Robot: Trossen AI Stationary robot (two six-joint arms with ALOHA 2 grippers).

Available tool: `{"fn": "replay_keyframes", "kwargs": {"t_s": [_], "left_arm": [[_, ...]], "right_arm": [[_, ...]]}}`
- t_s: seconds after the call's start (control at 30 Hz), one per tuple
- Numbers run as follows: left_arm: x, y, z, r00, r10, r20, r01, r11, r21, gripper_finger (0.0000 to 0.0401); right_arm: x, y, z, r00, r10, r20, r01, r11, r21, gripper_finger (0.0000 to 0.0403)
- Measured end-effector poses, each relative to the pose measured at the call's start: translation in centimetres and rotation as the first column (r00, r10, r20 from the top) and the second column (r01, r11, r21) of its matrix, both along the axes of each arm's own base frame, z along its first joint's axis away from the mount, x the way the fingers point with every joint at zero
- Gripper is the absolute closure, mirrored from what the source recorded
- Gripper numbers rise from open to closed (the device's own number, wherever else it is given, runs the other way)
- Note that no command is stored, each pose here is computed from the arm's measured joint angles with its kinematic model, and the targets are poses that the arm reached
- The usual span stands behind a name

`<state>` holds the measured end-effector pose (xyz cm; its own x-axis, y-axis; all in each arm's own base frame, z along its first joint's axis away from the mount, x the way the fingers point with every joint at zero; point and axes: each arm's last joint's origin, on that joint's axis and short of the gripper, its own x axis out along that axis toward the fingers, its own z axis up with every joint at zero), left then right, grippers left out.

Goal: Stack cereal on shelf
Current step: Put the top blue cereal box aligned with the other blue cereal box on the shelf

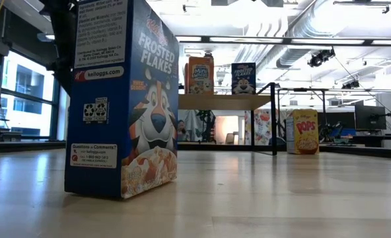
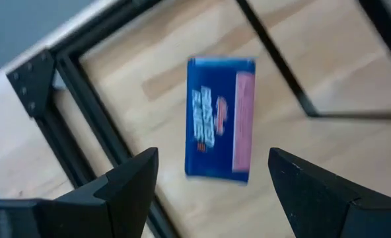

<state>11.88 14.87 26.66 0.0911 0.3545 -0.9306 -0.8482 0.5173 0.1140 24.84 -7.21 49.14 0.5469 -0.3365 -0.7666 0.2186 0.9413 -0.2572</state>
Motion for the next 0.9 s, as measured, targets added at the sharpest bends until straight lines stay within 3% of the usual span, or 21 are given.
{"fn": "replay_keyframes", "kwargs": {"t_s": [0.17, 0.9], "left_arm": [[0.57, 0.48, 0.26, 0.998, -0.016, 0.069, 0.012, 0.999, 0.046, 0.0123], [0.34, 0.23, -0.51, 0.999, 0.006, 0.045, -0.006, 1.0, 0.017, 0.0123]], "right_arm": [[0.0, 0.0, 0.0, 1.0, 0.0, 0.0, 0.0, 1.0, 0.0, 0.0184], [0.03, 0.0, 0.02, 1.0, 0.003, 0.003, -0.003, 1.0, -0.002, 0.0184]]}}
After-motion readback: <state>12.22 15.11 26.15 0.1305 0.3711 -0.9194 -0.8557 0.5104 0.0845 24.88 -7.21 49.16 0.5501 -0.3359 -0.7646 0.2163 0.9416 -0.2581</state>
